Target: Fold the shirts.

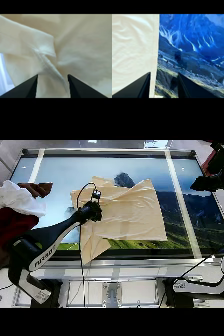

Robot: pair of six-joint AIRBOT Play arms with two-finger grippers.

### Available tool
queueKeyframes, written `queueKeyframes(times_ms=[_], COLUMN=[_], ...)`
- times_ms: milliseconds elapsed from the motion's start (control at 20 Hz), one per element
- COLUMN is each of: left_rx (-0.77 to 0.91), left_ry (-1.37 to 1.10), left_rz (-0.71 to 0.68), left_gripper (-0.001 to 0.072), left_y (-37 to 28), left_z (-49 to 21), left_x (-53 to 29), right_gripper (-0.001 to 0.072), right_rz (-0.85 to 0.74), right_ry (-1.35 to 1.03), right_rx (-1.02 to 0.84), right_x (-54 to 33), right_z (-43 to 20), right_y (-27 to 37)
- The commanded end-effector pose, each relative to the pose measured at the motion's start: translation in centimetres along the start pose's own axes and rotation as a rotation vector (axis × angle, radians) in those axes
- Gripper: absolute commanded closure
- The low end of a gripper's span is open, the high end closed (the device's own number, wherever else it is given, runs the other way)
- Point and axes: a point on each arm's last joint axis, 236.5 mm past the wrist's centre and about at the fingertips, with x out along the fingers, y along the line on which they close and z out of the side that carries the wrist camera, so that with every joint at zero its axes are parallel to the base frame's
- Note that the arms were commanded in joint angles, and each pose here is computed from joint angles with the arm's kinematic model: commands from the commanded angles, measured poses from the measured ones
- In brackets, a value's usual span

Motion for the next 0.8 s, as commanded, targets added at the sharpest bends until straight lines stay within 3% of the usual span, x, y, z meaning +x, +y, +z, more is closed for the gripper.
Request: queueKeyframes(times_ms=[0,150,750], left_rx=[-0.040,-0.082,-0.050], left_ry=[-0.065,-0.056,0.092], left_rz=[-0.035,-0.034,0.044], left_gripper=[0.0301,0.0353,0.0370], left_y=[-0.5,-0.3,1.5], left_z=[2.5,2.5,-0.9], left_x=[-1.2,-0.8,1.7], right_gripper=[0.0313,0.0313,0.0314], right_rz=[0.000,0.015,0.023], right_ry=[-0.002,-0.008,-0.010], right_rx=[0.000,0.003,0.002], right_x=[0.0,0.0,0.0], right_z=[0.0,0.2,0.2], right_y=[0.0,0.3,0.5])
